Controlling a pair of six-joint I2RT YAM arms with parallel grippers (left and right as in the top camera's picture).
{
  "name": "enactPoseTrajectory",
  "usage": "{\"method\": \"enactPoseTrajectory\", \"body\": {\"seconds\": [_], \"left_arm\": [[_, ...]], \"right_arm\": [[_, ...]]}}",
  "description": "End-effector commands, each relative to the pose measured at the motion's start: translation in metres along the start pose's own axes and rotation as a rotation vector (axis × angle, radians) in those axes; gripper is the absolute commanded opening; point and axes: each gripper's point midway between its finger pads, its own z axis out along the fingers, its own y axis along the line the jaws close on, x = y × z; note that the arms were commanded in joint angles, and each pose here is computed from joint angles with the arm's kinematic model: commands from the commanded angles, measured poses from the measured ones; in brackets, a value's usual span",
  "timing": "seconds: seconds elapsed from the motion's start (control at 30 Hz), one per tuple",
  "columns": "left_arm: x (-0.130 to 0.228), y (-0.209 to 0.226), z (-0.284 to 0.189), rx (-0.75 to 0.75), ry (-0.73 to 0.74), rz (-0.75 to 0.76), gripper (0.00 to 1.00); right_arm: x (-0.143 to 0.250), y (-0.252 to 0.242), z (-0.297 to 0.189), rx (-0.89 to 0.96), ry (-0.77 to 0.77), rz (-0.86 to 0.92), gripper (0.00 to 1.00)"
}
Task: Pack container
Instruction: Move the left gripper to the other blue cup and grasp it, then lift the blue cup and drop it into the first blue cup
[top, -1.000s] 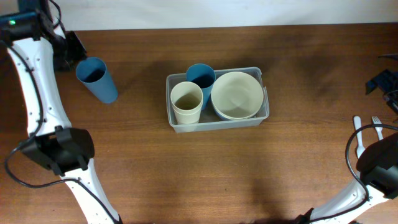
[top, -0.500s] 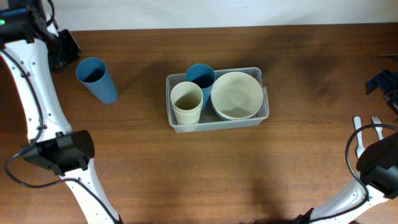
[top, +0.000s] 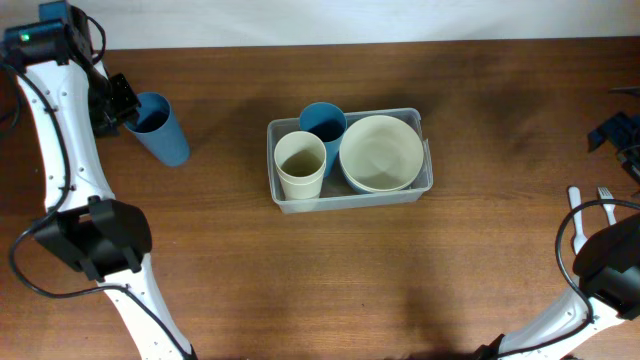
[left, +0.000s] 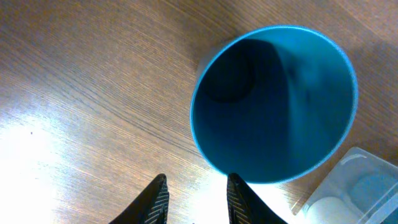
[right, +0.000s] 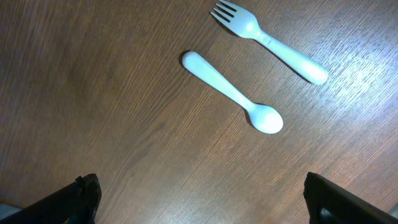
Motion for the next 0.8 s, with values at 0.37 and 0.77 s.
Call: {"method": "enactPoseTrajectory", "body": {"seconds": [0.37, 0.77], "left_arm": [[0.002, 0.004, 0.030, -0.020, 0.070, 0.005, 0.32], [0.005, 0.000, 0.041, 0.002, 0.096, 0.003, 0.01]], "right_arm": [[-0.002, -0.003, 0.001, 0.011, -0.004, 0.007, 0.99], [-0.002, -0.002, 0.001, 0.011, -0.004, 0.007, 0.99]]}}
